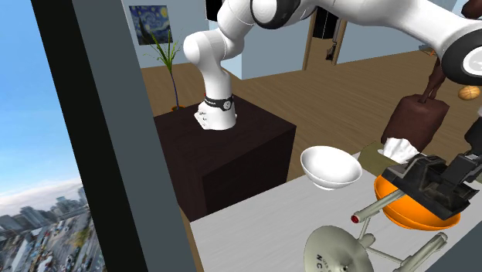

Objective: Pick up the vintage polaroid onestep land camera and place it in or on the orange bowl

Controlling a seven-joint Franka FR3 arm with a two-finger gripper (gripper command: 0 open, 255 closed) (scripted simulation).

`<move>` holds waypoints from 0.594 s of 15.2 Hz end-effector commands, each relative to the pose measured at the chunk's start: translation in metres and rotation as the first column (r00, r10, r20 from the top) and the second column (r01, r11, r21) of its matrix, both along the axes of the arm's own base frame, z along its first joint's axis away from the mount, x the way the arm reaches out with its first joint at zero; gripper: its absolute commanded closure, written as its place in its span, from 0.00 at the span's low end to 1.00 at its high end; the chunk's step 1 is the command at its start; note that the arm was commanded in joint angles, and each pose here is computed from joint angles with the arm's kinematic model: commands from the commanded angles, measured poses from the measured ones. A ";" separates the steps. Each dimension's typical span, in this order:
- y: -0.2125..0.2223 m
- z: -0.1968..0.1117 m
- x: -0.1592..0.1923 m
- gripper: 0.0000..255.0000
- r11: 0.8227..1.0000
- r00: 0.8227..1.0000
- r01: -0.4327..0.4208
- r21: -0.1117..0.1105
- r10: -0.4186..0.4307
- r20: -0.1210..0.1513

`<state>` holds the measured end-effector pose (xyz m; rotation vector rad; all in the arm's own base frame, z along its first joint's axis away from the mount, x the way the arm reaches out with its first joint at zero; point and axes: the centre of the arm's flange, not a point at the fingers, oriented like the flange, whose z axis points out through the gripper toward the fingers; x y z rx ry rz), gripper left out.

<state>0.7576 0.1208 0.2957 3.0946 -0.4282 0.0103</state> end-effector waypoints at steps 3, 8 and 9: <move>-0.006 0.028 0.002 0.00 1.000 1.000 -0.026 -0.004 0.026 0.003; -0.006 0.028 0.002 0.00 1.000 1.000 -0.026 -0.004 0.026 0.003; -0.006 0.028 0.002 0.00 1.000 1.000 -0.026 -0.004 0.026 0.003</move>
